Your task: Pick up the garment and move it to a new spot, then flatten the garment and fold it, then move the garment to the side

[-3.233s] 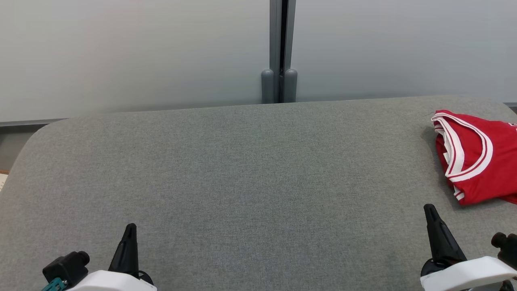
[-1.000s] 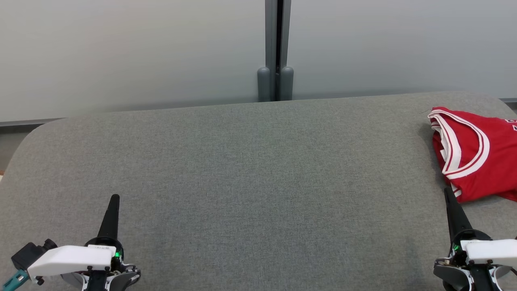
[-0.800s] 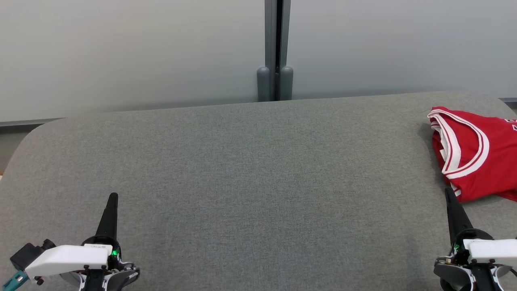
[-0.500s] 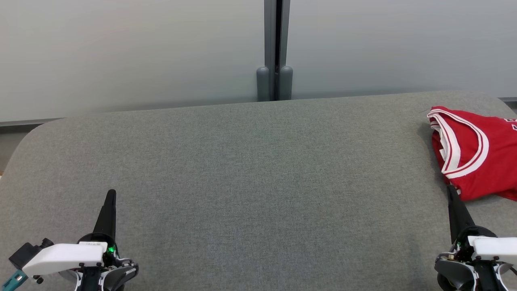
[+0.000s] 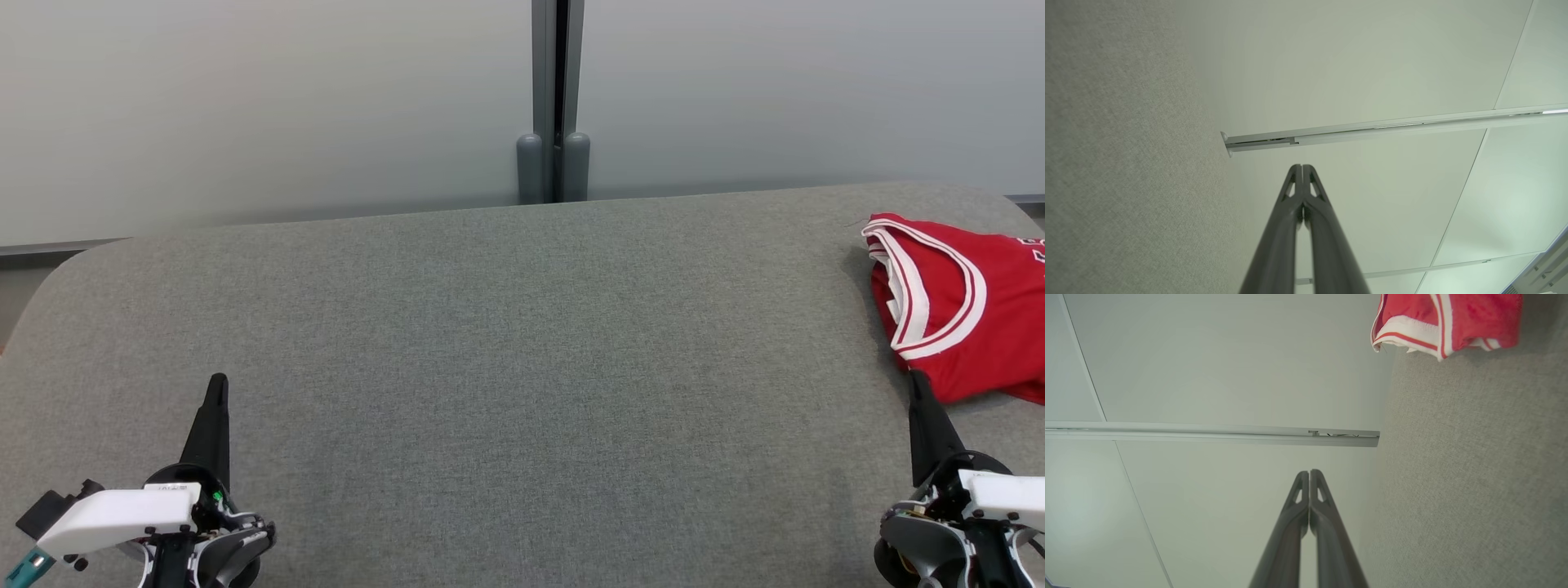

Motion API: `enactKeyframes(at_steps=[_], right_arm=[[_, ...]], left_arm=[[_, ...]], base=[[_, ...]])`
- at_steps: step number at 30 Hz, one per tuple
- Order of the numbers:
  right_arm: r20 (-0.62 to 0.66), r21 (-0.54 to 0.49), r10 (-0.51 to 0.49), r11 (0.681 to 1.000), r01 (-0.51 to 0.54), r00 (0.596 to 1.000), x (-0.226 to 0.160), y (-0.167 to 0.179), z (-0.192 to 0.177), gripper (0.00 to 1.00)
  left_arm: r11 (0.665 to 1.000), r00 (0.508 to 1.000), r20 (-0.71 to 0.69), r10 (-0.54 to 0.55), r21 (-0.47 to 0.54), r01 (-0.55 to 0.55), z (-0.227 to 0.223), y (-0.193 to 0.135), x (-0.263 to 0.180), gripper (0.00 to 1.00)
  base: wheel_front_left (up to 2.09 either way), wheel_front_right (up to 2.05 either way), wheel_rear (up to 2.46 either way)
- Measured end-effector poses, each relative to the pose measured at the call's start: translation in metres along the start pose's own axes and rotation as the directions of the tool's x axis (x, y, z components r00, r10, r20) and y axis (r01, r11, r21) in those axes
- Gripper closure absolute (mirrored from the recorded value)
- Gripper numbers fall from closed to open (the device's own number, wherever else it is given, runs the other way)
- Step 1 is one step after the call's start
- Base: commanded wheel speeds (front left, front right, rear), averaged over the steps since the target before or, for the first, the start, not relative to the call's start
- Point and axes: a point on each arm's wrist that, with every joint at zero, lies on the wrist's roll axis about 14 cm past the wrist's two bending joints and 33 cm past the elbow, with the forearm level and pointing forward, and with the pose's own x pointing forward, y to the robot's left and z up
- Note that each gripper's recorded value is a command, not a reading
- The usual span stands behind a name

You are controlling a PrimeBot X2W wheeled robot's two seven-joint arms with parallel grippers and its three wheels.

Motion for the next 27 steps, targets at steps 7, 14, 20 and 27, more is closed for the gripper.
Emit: enactKeyframes(at_steps=[7,14,20,27], right_arm=[[0.006,0.034,0.001,0.999,-0.001,1.0,0.0008,-0.0001,0.0014,1.0],[0.007,0.036,0.001,0.999,-0.001,1.0,0.0007,-0.0001,0.0014,1.0],[0.007,0.037,0.001,0.999,-0.002,1.0,0.0007,0.0,0.0013,1.0],[0.006,0.038,0.001,0.999,-0.001,1.0,0.0007,-0.0001,0.0011,1.0]], left_arm=[[0.999,1.0,0.002,-0.016,-0.032,0.016,0.0009,-0.0034,0.0017,1.0],[0.999,1.0,0.003,-0.016,-0.032,0.016,0.001,-0.0034,0.0017,1.0],[0.999,1.0,0.003,-0.016,-0.032,0.016,0.001,-0.0034,0.0017,1.0],[0.999,1.0,0.002,-0.016,-0.032,0.016,0.0009,-0.0034,0.0017,1.0]], base=[[0.0,0.0,0.0],[0.0,0.0,0.0],[0.0,0.0,0.0],[0.0,0.0,0.0]])
